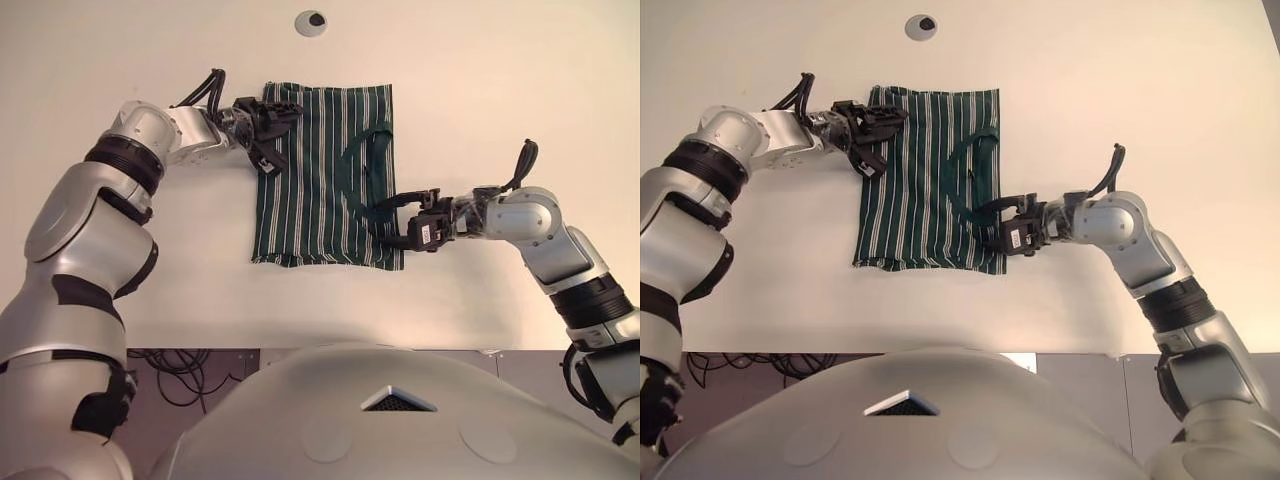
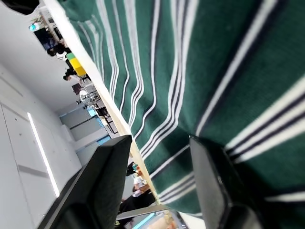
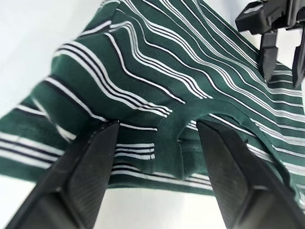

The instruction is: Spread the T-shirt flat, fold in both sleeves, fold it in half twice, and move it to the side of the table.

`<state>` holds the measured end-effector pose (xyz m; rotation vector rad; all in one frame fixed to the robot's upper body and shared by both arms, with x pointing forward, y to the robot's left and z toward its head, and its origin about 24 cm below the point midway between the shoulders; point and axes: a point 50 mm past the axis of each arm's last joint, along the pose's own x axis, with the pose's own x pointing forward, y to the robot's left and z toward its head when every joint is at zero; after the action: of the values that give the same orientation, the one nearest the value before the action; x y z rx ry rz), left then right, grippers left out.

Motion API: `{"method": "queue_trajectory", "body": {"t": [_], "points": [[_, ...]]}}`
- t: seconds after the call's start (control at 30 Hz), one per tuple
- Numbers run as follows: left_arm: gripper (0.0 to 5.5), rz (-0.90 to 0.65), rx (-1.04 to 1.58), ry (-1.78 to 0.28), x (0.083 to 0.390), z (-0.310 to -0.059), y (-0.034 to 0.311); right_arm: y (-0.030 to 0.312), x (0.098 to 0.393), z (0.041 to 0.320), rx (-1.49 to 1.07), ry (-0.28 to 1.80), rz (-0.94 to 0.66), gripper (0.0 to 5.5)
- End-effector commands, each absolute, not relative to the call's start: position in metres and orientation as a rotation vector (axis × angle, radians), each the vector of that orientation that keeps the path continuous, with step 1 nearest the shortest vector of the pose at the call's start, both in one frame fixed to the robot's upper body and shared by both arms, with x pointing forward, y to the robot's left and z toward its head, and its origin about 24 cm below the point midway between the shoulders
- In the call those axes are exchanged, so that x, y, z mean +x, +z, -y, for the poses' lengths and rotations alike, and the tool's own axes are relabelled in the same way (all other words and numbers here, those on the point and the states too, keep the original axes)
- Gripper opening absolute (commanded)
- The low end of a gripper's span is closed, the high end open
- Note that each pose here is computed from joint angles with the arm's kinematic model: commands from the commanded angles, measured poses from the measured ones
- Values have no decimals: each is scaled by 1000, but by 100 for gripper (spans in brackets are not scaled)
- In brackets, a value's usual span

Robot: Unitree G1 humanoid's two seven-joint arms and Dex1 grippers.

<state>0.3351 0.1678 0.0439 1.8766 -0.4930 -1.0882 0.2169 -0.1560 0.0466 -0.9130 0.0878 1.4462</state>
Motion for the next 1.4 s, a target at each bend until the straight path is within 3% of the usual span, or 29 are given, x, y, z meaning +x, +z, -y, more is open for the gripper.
{"method": "queue_trajectory", "body": {"t": [0.03,0.13,0.2,0.33,0.4,0.47,0.57,0.77,0.97,1.23,1.4], "points": [[220,506,1635,-969,330,-186,68,62,218,177,-920,1350,-108,299],[220,584,1370,-882,308,-209,103,86,214,190,-756,1263,-25,299],[220,552,1248,-915,281,-224,109,92,204,205,-563,1239,-46,299],[220,259,1148,-1159,217,-250,77,76,177,244,-510,1172,-207,299],[245,76,1128,-1292,185,-263,57,69,163,259,-532,1141,-278,301],[274,-35,1111,-1364,166,-268,47,65,152,265,-568,1144,-310,301],[312,-112,1099,-1448,148,-263,35,57,145,252,-711,1212,-245,344],[317,-108,1134,-1512,136,-250,14,28,142,215,-870,1325,-108,361],[317,-61,1146,-1524,136,-238,1,5,142,195,-885,1416,-92,361],[163,-49,1119,-1574,134,-227,-11,-8,155,180,-937,1461,-71,201],[102,-43,1121,-1609,135,-224,-13,-12,159,179,-970,1456,-77,118]]}}
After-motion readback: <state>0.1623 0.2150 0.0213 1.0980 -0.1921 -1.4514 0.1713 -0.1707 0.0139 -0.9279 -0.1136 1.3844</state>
